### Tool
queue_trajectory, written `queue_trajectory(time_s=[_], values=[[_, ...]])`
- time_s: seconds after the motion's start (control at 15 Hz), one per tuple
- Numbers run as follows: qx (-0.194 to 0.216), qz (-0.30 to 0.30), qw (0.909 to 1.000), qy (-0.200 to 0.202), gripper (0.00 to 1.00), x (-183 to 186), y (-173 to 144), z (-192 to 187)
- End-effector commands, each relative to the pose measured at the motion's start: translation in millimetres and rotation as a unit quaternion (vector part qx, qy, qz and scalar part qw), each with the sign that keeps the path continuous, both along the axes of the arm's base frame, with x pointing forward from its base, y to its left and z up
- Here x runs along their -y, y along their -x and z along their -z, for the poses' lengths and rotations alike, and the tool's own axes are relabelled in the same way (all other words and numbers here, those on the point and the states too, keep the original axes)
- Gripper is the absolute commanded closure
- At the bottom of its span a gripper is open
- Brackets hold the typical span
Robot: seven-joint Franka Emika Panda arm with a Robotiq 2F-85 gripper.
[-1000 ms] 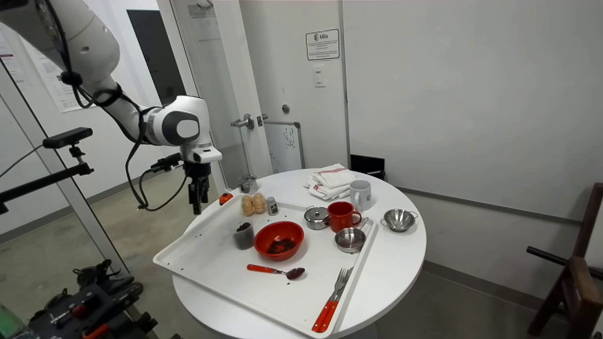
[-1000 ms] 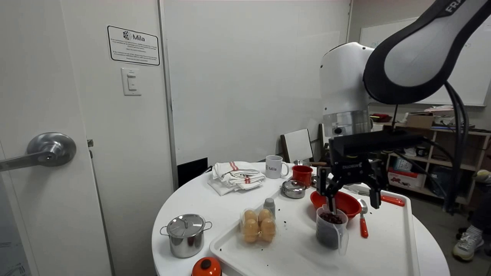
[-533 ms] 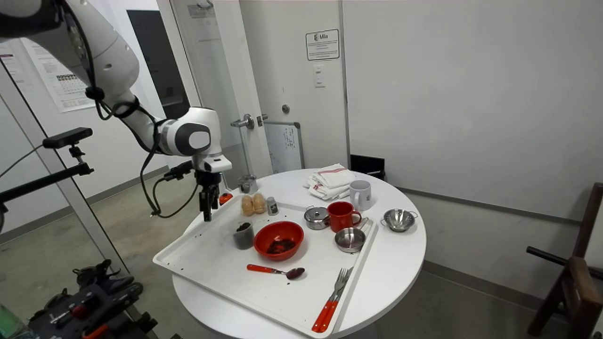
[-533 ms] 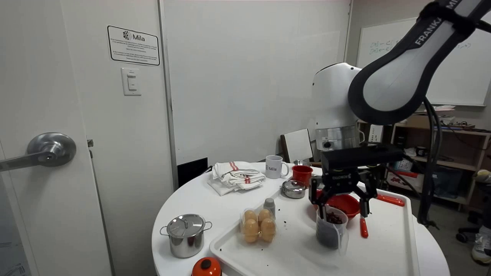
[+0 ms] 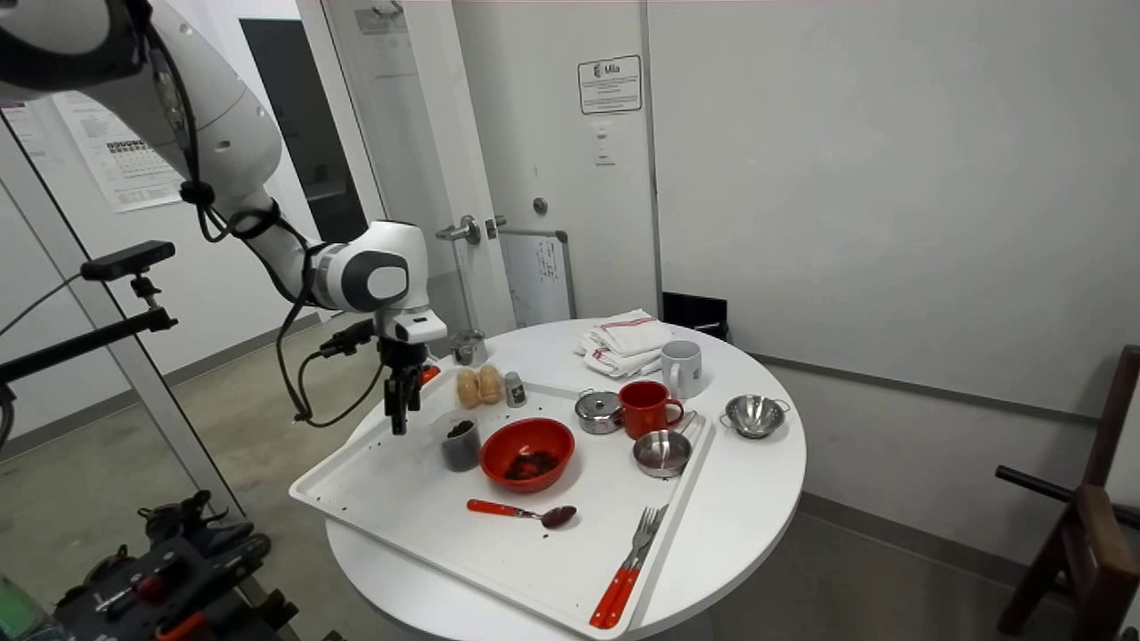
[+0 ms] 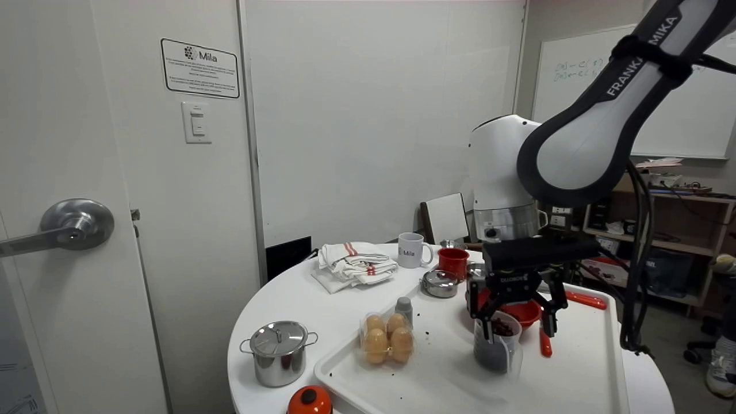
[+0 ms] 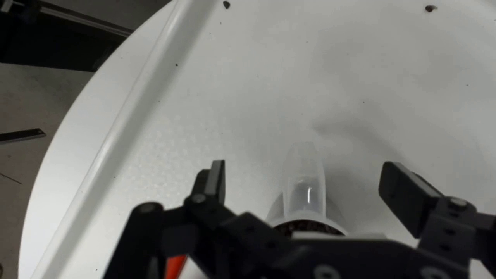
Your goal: Pick up the jug and pour some of its contents into the bowl
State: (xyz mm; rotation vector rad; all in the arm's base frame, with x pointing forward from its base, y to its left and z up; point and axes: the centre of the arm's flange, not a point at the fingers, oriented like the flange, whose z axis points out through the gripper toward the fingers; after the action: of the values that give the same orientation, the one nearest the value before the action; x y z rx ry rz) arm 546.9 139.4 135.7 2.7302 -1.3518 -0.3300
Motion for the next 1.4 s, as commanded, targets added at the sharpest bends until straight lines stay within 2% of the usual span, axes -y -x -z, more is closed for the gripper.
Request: queue_trajectory(time_s=[0.0, 0.27, 0.33, 0.4, 0.47, 0.6, 1.07, 1.33], values=[[-0.012, -0.01, 0.9999, -0.006, 0.0, -2, -5, 12], [-0.014, -0.009, 0.9999, -0.001, 0.0, -1, -5, 21], [-0.015, -0.008, 0.9999, 0.0, 0.03, -1, -5, 22], [-0.014, -0.008, 0.9999, 0.0, 0.26, 0, -6, 23], [-0.014, -0.008, 0.9999, 0.0, 0.28, 0, -7, 23], [-0.012, -0.009, 0.9999, 0.0, 0.38, 0, -8, 25], [-0.009, -0.013, 0.9999, 0.002, 0.92, -1, -9, 27], [-0.008, -0.013, 0.9999, 0.0, 0.89, -2, -9, 25]])
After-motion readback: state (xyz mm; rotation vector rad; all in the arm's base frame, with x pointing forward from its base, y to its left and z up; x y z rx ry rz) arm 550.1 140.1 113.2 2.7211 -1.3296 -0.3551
